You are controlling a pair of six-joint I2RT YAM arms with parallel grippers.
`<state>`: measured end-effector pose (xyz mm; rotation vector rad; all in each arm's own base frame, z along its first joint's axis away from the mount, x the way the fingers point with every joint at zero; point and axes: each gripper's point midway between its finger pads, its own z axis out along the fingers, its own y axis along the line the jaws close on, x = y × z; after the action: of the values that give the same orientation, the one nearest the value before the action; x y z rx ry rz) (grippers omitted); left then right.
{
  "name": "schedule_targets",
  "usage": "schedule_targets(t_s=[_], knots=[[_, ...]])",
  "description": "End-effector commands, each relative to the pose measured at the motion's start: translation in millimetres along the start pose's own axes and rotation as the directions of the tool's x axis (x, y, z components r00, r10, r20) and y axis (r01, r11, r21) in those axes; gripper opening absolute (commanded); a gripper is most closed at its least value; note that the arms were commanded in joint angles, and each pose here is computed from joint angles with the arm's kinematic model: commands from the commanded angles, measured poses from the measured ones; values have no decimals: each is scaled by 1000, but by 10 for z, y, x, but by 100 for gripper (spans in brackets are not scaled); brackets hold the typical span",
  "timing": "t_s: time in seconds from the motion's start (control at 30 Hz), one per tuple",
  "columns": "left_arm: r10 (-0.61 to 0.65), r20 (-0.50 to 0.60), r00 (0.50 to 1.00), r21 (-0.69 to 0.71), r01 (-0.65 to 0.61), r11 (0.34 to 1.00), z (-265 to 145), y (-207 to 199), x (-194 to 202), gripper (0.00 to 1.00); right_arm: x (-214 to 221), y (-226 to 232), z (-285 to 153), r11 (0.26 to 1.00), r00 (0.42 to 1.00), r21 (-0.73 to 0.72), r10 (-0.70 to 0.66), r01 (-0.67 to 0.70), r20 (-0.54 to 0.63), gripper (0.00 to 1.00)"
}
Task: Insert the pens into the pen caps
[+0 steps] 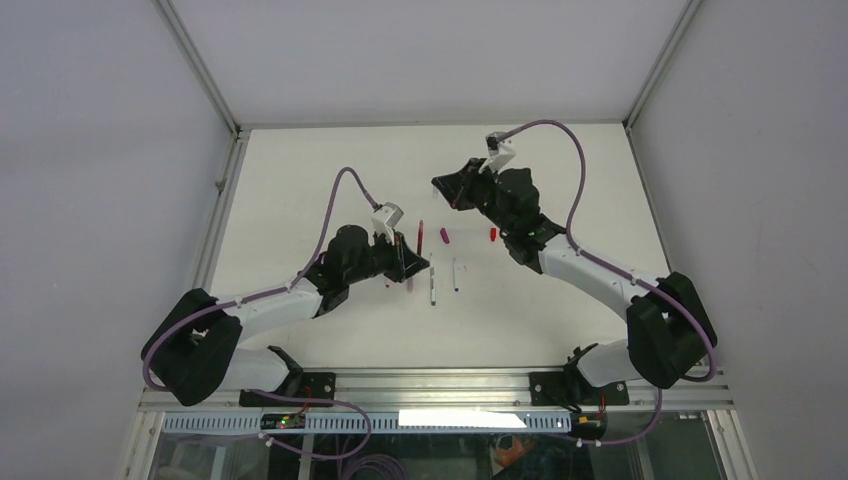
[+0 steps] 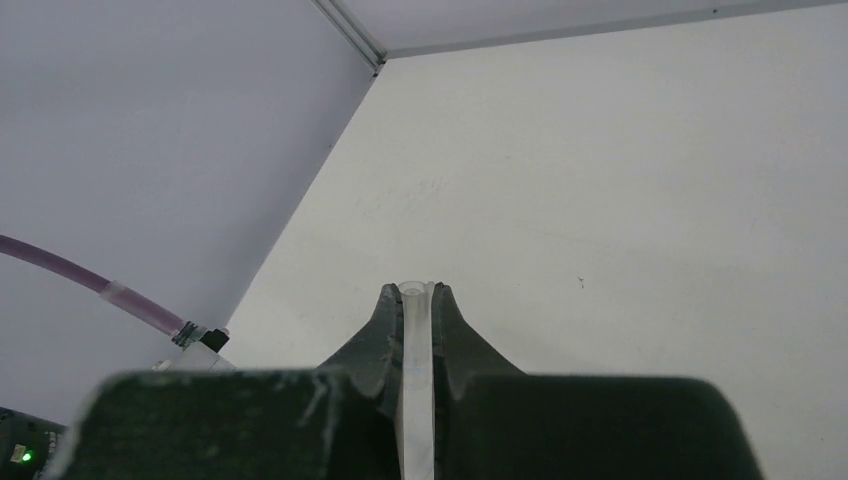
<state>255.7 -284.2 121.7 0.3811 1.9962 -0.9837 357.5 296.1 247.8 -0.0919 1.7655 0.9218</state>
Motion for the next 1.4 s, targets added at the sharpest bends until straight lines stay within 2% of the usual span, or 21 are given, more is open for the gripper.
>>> schedule_targets(t_s=[0.0,0.33,0.8,1.37], knots=[[9,139,990,146,-29,989,58,-375,-460,0,-302,283,-96,995,994,-91,43,-34,102,0],[40,157,987,151,-64,986,69,-431,-589,0,-160,328,-179,995,997,-92,41,-35,66,0],[35,149,988,153,-57,987,115,-417,-569,0,-152,467,-265,993,998,-115,11,-4,59,0],[40,138,990,166,-63,984,96,-446,-552,0,24,383,-135,995,999,-103,-1,5,35,0]])
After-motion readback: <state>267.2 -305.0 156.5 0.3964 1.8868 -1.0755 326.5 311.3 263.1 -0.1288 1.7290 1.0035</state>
